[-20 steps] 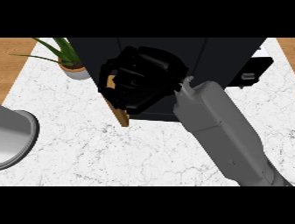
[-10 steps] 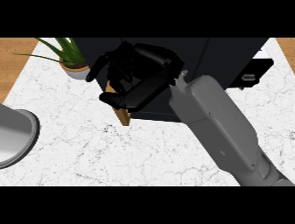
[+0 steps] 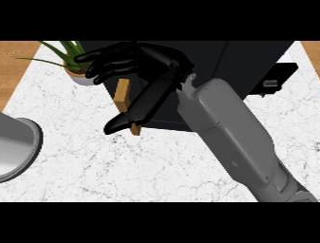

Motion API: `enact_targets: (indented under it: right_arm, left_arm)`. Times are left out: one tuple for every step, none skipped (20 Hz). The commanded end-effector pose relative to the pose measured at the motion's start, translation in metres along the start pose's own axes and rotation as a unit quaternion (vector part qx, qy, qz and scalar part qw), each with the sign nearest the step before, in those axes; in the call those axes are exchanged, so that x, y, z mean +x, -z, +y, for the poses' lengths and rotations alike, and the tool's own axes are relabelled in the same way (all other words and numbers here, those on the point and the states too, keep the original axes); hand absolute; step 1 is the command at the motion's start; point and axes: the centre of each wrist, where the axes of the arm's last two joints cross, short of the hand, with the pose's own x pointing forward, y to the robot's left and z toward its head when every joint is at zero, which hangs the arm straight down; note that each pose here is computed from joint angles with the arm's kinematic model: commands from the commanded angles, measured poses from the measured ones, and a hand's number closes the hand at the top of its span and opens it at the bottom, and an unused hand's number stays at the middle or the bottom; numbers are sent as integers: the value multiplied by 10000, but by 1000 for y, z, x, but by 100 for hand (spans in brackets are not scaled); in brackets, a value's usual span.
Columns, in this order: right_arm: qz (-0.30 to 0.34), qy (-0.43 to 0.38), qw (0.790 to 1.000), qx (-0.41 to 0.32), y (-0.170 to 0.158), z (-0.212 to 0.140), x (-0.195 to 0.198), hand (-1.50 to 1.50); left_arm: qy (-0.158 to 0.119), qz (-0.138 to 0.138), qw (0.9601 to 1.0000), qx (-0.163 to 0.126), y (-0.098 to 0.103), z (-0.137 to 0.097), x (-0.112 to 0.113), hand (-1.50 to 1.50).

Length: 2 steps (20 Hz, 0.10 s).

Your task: Pick up the bottled water, place it into the cabinet and close the cabinet

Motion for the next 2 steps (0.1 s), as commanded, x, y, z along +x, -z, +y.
enact_targets:
  right_arm:
    - [-751,-407,9913,-998,-1,-30,53,-150]
    - [-753,-384,9906,-1075,-6,-35,56,-150]
  left_arm:
    - [-9,-2,9999,-139,11,1,-4,-150]
    - [-65,58,9997,-226,-3,3,-8,-150]
